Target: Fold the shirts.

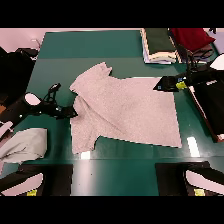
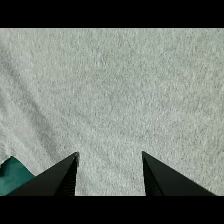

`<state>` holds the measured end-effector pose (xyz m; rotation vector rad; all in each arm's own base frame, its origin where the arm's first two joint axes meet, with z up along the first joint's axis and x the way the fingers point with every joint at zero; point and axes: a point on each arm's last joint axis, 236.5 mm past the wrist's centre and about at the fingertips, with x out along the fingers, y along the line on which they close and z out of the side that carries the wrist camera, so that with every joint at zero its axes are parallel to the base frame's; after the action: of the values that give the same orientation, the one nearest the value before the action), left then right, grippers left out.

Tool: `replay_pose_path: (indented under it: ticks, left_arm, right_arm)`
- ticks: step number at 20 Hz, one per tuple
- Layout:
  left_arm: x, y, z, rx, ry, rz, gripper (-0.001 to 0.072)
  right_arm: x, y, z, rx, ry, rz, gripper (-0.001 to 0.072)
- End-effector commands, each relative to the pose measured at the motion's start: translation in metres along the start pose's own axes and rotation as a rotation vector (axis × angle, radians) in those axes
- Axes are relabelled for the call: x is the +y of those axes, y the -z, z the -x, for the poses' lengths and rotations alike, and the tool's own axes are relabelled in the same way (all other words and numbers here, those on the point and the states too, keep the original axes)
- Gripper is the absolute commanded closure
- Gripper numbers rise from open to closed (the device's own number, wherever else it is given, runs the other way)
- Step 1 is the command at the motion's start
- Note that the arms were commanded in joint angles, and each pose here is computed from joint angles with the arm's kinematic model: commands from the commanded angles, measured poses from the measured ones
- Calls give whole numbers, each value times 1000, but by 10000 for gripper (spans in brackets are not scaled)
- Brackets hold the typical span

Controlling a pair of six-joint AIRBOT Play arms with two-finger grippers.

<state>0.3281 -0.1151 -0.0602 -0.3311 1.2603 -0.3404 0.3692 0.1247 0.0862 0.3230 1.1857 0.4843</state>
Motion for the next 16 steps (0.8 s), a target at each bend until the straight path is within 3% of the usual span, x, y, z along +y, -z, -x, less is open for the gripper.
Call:
replay_pose_path:
  ticks: [1, 12, 16]
  left_arm:
    - [1, -2, -3, -16, -26, 10, 180]
    - [14, -6, 8, 35, -102, -53, 179]
    - [0, 4, -18, 95, -3, 19, 181]
  right_arm:
    - [6, 4, 1, 10, -24, -7, 273]
    - [7, 9, 1, 32, -29, -6, 279]
    - [7, 8, 1, 28, -28, -7, 279]
